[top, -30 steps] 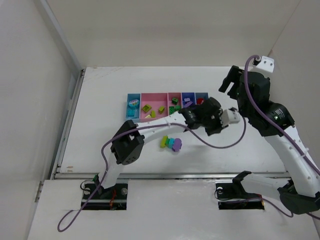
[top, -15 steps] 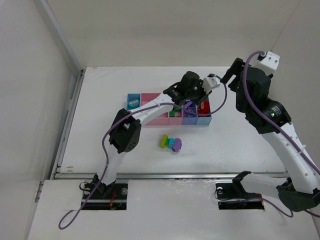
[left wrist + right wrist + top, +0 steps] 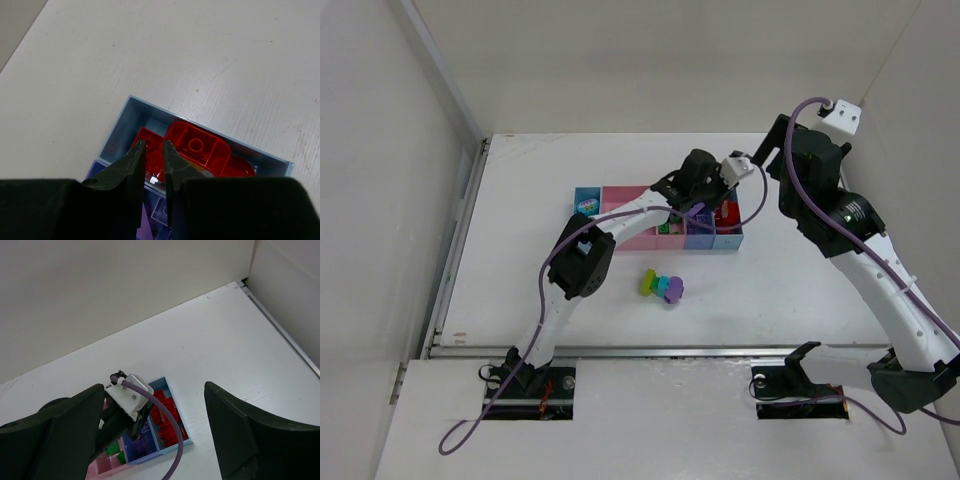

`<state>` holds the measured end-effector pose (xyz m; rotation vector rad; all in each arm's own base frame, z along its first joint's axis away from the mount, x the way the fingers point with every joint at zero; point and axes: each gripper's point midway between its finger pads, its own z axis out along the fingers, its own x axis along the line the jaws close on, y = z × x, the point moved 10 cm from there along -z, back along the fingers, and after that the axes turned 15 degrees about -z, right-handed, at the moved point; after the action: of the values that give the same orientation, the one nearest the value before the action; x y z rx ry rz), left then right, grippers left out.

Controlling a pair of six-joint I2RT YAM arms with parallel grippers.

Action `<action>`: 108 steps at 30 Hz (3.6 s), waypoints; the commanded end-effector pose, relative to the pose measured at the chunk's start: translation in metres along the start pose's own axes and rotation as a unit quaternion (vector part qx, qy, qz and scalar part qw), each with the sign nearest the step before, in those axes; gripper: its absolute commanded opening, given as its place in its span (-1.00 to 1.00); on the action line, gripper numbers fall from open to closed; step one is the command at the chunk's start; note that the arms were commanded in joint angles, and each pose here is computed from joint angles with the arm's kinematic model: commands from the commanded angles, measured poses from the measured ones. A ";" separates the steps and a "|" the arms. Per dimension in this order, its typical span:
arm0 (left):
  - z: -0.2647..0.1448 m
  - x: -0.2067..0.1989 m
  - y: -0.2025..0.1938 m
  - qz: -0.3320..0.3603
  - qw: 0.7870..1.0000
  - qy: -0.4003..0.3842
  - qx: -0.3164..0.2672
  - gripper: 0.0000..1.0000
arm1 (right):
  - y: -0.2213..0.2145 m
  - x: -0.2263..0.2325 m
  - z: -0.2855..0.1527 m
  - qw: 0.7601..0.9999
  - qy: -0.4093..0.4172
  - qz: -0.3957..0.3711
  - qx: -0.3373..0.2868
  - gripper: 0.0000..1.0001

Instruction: Sort the legos into containers by color

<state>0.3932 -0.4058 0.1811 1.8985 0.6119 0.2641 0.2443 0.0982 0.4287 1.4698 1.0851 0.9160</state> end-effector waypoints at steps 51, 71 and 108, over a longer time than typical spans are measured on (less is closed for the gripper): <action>-0.205 -0.057 -0.119 0.210 0.885 -0.307 0.280 1.00 | -0.081 -0.014 -0.076 0.921 0.367 -0.082 0.097 1.00; -0.188 -0.060 -0.144 0.095 0.938 -0.178 0.282 0.49 | -0.095 0.001 -0.063 0.921 0.356 -0.101 0.123 1.00; -0.296 -0.026 -0.053 -0.019 0.992 -0.094 0.086 -1.00 | -0.090 0.129 -0.068 0.766 0.618 -0.054 0.169 1.00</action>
<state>0.2286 -0.1685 0.2417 2.1028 0.5738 0.0134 0.2015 0.2338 0.3262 1.0294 2.4109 1.5434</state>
